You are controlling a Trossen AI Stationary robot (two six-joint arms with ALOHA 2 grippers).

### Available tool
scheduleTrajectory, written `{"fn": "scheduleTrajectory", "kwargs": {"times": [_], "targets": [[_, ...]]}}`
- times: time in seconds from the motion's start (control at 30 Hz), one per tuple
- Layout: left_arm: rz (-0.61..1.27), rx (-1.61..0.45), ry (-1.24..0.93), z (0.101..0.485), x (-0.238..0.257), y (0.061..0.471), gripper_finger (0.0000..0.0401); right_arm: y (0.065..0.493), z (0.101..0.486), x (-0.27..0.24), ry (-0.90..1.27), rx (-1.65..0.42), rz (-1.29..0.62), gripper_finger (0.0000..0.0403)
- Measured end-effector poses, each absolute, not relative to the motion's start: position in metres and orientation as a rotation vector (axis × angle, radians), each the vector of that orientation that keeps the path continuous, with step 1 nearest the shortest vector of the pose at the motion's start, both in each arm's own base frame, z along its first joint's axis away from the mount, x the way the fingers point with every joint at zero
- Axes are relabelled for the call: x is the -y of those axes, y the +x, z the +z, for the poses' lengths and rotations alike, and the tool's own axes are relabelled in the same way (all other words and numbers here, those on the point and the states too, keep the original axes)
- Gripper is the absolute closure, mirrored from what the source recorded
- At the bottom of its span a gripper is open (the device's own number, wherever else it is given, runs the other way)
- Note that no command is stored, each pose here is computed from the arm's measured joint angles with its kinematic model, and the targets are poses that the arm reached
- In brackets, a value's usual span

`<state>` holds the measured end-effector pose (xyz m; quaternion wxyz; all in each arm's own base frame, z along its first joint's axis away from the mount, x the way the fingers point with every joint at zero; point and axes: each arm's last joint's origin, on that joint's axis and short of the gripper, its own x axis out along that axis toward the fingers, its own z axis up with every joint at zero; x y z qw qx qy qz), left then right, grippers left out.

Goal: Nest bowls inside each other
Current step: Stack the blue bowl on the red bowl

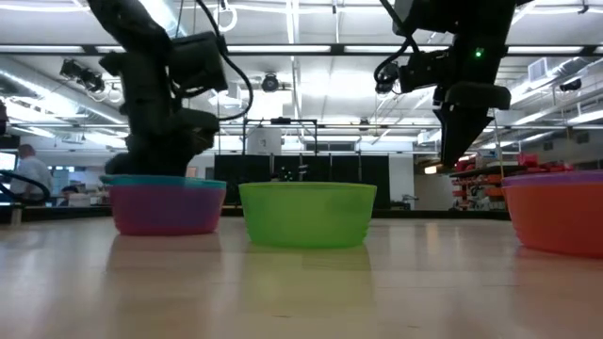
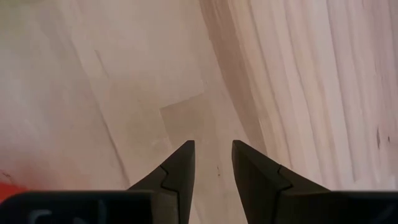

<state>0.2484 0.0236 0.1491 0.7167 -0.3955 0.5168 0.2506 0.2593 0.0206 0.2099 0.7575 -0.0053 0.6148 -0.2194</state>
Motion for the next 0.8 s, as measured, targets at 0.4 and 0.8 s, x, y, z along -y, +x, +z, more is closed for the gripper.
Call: {"fn": "scheduleTrajectory", "kwargs": {"times": [0.4,0.8], "targets": [[0.488,-1.128,-0.856,0.153,-0.033,0.249,0.0293,0.265,0.211,-0.001,0.002,-1.313,-0.495,0.0289],[0.494,-1.119,-0.849,0.153,-0.045,0.247,0.0293,0.276,0.212,0.026,0.083,-1.238,-0.387,0.0289]]}}
